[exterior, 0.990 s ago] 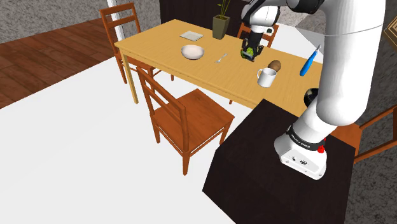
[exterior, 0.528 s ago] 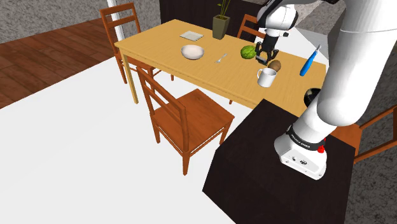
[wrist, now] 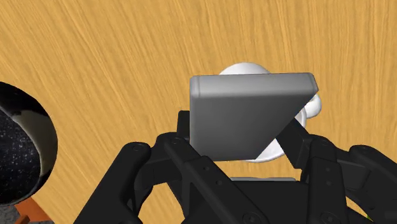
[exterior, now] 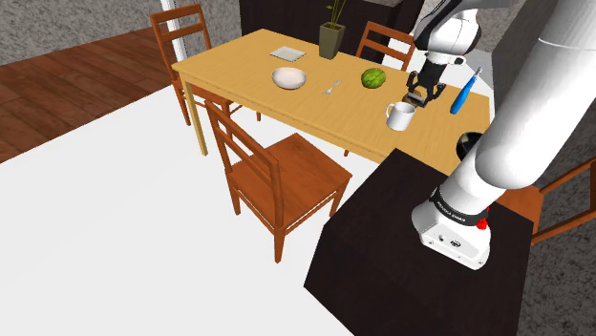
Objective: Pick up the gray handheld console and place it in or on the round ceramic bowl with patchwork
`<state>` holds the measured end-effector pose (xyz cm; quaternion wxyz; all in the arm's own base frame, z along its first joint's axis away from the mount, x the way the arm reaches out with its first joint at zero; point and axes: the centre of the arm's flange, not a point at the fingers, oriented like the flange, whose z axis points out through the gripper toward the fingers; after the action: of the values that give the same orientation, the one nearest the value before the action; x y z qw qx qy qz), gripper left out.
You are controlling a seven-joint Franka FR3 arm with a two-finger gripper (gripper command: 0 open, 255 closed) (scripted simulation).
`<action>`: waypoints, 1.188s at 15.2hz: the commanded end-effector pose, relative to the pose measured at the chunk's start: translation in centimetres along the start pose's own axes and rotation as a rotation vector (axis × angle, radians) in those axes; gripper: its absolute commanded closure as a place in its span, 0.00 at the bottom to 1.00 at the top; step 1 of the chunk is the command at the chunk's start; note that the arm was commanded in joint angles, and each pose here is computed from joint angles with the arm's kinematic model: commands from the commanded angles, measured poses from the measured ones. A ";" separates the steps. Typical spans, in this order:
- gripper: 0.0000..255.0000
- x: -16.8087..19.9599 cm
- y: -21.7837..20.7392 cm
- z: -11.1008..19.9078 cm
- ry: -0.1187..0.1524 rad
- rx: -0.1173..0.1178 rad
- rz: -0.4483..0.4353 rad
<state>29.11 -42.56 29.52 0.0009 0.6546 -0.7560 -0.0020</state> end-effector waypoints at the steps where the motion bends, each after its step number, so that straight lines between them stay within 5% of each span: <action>1: 1.00 0.7 2.4 -0.1 0.000 0.000 -0.002; 18: 1.00 7.0 23.9 -0.2 0.000 0.000 -0.002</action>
<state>5.94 -45.95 30.01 0.0006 0.6545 -0.7560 -0.0021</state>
